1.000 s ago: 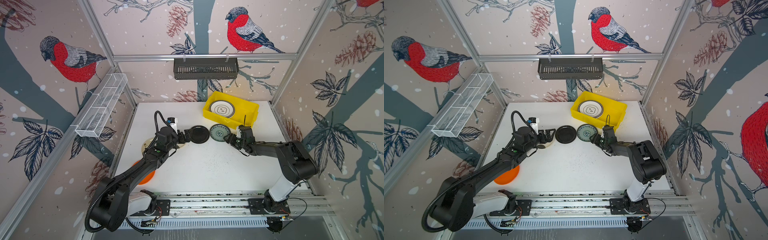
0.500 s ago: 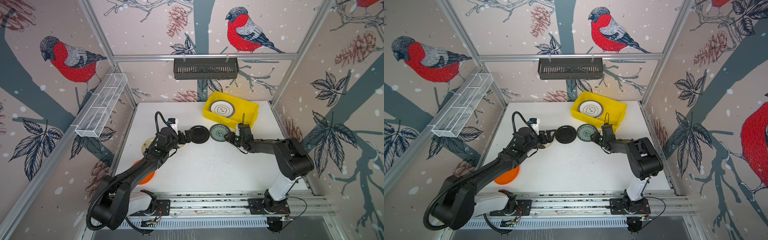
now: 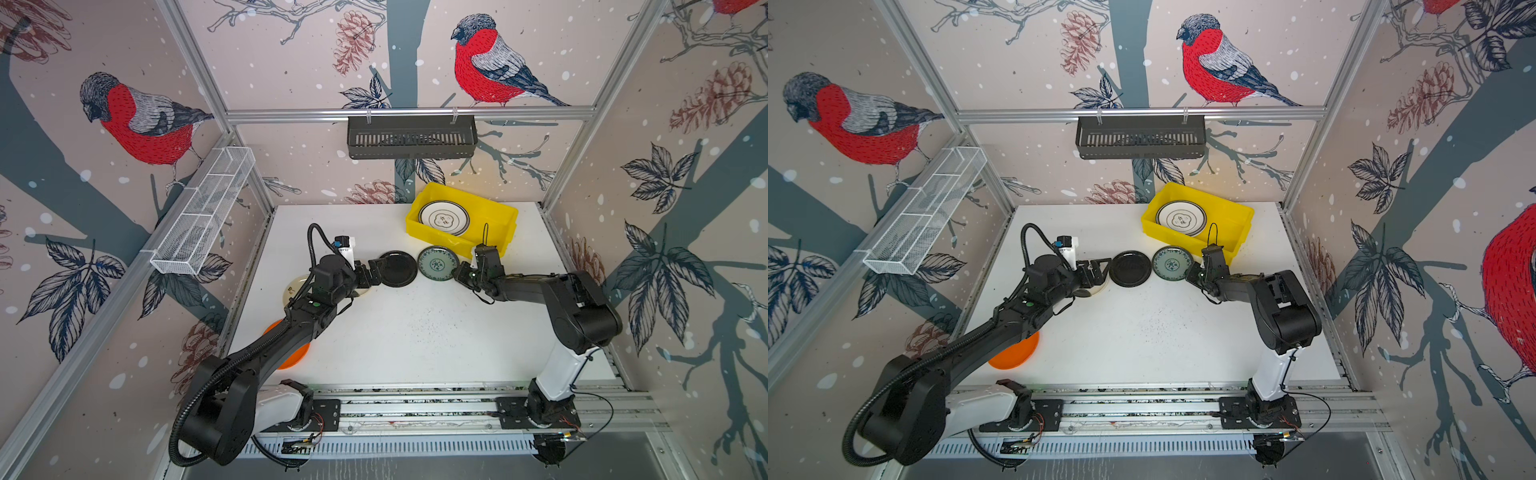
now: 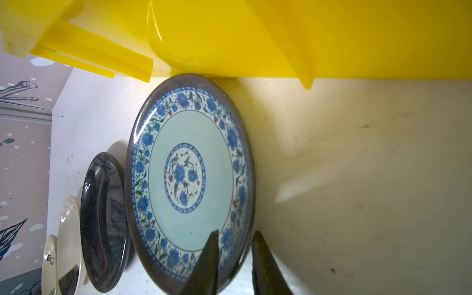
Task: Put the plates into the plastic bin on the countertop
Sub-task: 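Lower the right gripper onto the blue-floral plate's rim and close it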
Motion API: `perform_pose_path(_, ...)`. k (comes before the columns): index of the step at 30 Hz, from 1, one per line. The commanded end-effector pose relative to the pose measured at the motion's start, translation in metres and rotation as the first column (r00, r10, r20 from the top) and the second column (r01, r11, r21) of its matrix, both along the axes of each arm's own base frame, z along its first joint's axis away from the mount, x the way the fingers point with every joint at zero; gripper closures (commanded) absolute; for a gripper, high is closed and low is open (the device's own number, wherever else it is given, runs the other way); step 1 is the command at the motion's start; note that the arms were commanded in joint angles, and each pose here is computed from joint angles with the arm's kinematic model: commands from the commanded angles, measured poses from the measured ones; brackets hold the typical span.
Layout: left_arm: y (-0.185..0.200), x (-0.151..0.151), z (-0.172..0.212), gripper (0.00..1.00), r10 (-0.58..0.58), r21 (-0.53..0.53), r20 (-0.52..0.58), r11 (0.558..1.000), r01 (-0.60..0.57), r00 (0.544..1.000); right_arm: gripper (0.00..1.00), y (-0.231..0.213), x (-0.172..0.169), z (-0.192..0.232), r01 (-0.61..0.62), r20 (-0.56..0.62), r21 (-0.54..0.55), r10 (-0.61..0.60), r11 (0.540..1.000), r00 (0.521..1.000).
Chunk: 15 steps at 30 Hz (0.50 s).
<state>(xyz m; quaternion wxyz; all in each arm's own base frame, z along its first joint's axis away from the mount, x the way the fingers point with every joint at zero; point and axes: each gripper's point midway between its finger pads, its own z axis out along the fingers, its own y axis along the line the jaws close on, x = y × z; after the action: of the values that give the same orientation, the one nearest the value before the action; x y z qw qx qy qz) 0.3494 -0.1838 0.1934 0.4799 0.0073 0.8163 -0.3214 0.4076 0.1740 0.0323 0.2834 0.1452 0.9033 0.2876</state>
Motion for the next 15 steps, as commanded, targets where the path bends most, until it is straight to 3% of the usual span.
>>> perform_pose_path(1, -0.0011, 0.0015, 0.0041, 0.02, -0.005, 0.002, 0.023, 1.0, 0.005, 1.0, 0.78, -0.0027, 0.0021, -0.0015, 0.015, -0.007, -0.008, -0.015, 1.0, 1.0)
perform_pose_path(15, 0.0006, 0.0016, -0.0001, 0.02, 0.001, 0.015, 0.02, 1.0, -0.001, 1.0, 0.78, -0.0063, 0.0106, -0.0032, 0.041, -0.018, 0.015, -0.041, 0.999, 0.999)
